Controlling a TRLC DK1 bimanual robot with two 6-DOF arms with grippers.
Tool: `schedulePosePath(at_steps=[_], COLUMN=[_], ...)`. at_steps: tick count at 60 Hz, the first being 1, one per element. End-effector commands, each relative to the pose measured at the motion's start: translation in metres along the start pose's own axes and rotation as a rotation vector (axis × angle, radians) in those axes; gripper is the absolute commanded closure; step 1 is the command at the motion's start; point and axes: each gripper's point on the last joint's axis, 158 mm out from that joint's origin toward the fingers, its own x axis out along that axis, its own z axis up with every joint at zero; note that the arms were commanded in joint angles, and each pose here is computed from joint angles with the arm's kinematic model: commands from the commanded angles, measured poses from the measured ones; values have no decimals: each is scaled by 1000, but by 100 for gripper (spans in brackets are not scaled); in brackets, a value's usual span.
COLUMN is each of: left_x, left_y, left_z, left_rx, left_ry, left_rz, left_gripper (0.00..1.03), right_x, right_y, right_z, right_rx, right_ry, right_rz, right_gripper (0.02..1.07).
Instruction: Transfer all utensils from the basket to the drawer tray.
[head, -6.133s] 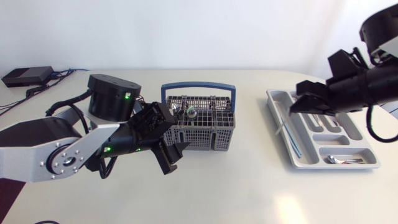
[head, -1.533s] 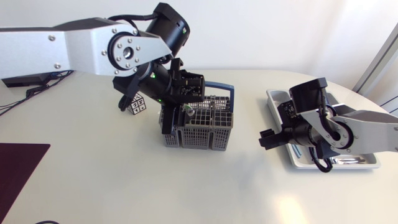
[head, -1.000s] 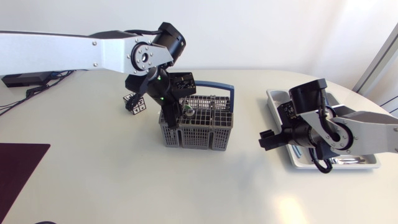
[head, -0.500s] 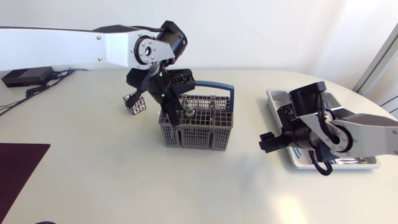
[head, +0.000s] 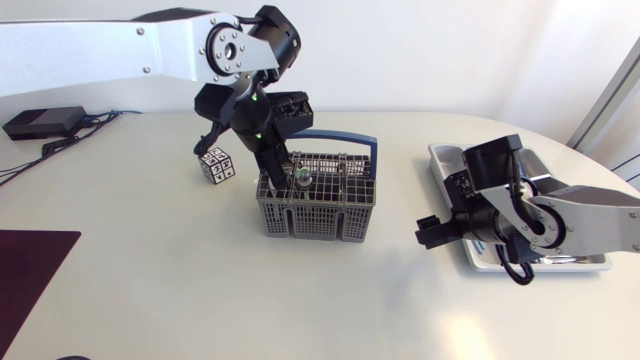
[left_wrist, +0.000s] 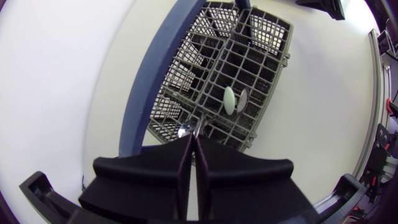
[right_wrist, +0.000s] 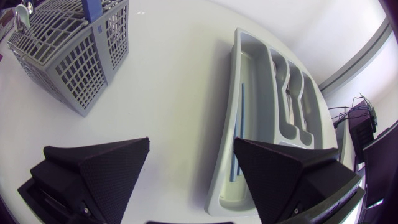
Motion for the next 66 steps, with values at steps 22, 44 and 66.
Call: schedulePosePath(at_steps=[22,44,66], left_x=[-41,-42,-58], left_y=[-1,17,19], left_z=[-3,-10,-13], left_rx=[-62,-199,-298], left_ry=[43,63,59], left_rz=[70,124,127], left_gripper=[100,100,100], right_x=[3,3,3], right_y=[7,8,11], right_z=[-7,-8,-7], right_rx=[-28,-31,-37], right_ry=[12,14,10], right_rz=[10,12,14], right_gripper=[9,9,9])
